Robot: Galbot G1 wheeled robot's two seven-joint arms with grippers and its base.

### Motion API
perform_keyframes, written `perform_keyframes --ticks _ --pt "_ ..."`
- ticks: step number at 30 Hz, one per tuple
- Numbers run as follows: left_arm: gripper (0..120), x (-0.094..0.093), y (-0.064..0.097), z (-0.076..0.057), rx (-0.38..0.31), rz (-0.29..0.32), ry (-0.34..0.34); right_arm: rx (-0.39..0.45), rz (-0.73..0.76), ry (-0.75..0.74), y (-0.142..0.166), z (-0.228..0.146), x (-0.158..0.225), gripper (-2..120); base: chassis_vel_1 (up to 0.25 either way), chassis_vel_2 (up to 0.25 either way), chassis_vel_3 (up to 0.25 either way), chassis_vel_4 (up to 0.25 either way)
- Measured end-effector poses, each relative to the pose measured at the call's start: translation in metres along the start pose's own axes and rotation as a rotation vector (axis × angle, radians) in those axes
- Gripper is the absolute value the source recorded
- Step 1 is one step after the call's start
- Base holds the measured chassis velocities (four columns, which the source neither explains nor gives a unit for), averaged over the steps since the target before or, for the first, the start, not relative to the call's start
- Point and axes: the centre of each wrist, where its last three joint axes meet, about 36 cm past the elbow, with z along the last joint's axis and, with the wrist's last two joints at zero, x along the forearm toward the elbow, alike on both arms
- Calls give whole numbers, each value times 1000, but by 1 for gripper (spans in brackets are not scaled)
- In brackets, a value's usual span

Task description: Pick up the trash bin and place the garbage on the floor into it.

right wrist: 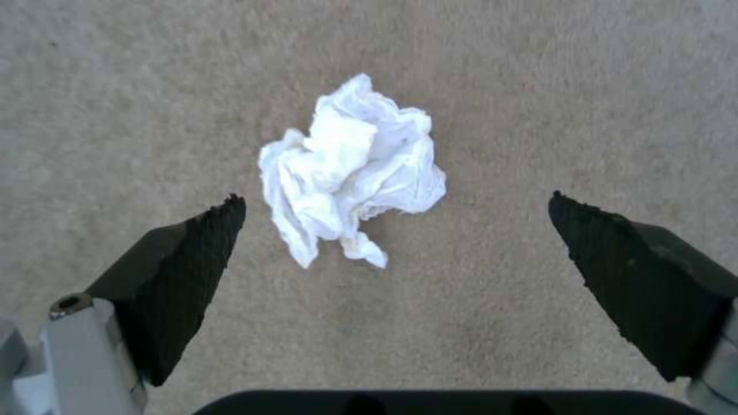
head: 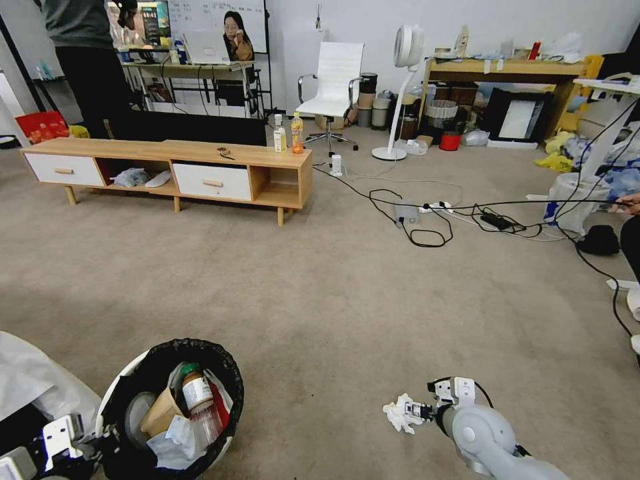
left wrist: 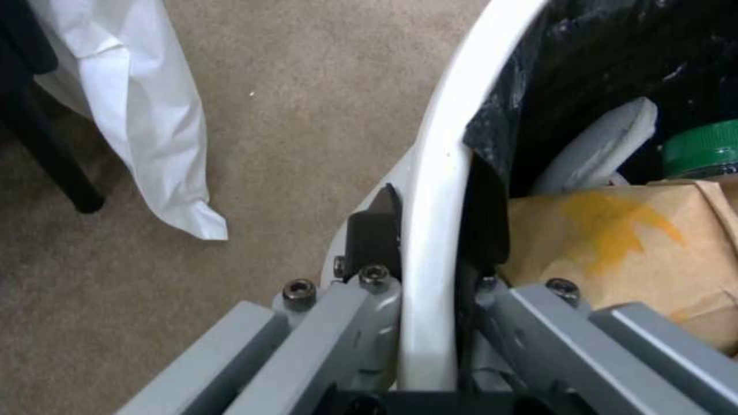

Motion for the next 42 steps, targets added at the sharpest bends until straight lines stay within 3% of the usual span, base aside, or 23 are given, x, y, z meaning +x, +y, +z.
perform_keyframes --ticks 42 --pt "1 5 2 0 -2 -2 1 22 -11 23 29 5 -71 100 0 0 0 0"
